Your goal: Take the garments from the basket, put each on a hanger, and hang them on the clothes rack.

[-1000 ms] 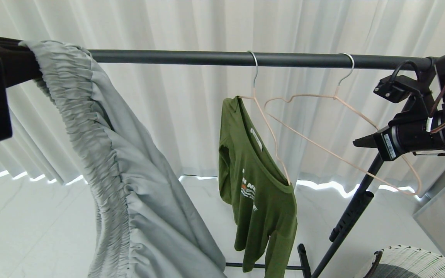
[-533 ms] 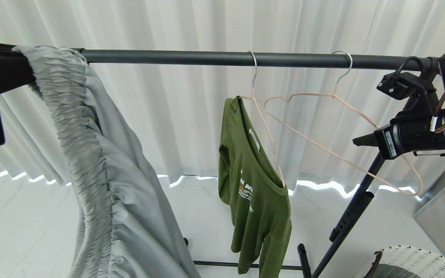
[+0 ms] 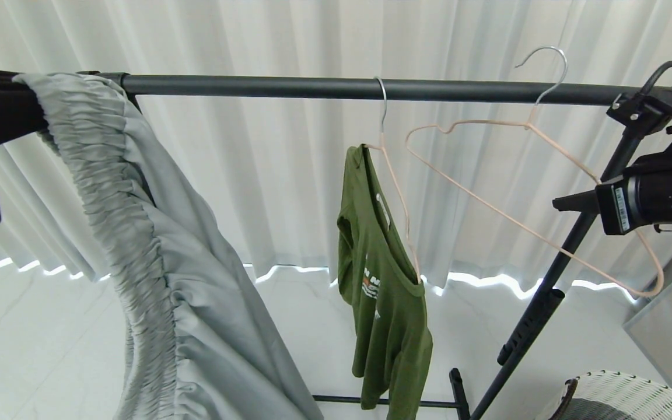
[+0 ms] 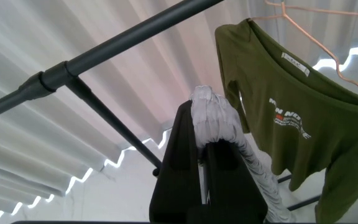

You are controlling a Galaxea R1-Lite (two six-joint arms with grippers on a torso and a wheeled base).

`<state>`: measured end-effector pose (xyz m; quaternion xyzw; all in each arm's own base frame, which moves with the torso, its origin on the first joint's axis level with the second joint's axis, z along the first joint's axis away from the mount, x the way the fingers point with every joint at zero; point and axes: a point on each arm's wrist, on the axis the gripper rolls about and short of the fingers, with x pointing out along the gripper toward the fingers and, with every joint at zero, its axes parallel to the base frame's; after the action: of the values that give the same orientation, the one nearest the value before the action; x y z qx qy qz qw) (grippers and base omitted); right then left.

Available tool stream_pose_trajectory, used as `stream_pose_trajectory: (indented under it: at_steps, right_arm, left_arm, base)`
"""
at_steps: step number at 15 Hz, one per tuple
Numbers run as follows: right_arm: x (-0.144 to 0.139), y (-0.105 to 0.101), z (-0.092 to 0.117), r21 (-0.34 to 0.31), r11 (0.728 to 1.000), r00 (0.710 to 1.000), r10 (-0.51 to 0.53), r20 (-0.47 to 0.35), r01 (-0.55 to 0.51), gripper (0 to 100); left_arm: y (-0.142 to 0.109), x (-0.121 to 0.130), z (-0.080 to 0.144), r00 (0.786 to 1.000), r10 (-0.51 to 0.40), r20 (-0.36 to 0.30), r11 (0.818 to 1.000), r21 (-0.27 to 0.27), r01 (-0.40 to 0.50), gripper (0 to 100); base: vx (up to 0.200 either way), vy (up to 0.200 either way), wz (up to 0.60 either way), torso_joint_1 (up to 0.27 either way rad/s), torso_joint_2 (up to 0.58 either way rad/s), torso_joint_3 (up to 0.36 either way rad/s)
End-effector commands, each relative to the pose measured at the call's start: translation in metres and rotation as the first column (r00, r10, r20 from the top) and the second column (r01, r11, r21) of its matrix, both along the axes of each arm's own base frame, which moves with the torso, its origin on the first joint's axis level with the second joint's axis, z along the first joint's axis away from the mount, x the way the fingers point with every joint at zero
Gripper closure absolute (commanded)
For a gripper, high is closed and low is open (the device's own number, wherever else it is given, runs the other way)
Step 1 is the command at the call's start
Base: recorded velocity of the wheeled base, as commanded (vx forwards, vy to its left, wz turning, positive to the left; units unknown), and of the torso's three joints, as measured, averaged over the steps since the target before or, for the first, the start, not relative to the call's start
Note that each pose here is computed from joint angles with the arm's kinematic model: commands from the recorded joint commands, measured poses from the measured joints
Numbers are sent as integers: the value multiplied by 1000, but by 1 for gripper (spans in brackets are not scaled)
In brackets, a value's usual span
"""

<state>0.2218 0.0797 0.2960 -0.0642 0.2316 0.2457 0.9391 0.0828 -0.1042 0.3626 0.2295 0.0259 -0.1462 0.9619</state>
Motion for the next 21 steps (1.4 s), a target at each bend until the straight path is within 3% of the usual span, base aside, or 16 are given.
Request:
stream_pose_trajectory:
  at_steps: [1, 5, 9, 18, 21]
  right_arm:
    - [-24, -8, 11, 19, 1000, 999, 0, 53, -1, 100]
    - [-58, -20, 13, 30, 1000, 996, -3, 93, 1, 100]
    - [-84, -29, 4, 30, 1000, 995, -4, 98, 1, 100]
    - [-98, -30, 7, 37, 999, 990, 20, 137, -25, 100]
    - [-110, -21, 9, 41, 991, 981, 118, 152, -125, 100]
  left_arm:
    - [0, 1, -2, 1000, 6, -4, 1000, 7, -6, 100]
    - [1, 4, -4, 1000, 31, -5, 999, 24, -31, 100]
    - [4, 7, -6, 998, 59, -2, 997, 50, -59, 100]
    - [-1, 13, -17, 998, 70, -10, 996, 61, -69, 100]
    - [-4, 16, -20, 997, 74, -18, 994, 79, -72, 100]
  base:
    - [0, 0, 0, 0, 0, 0]
    - [0, 0, 0, 0, 0, 0]
    - [-200, 0, 0, 8, 2, 2]
    - [-178, 0, 0, -1, 2, 4]
    - [0, 0, 0, 0, 0, 0]
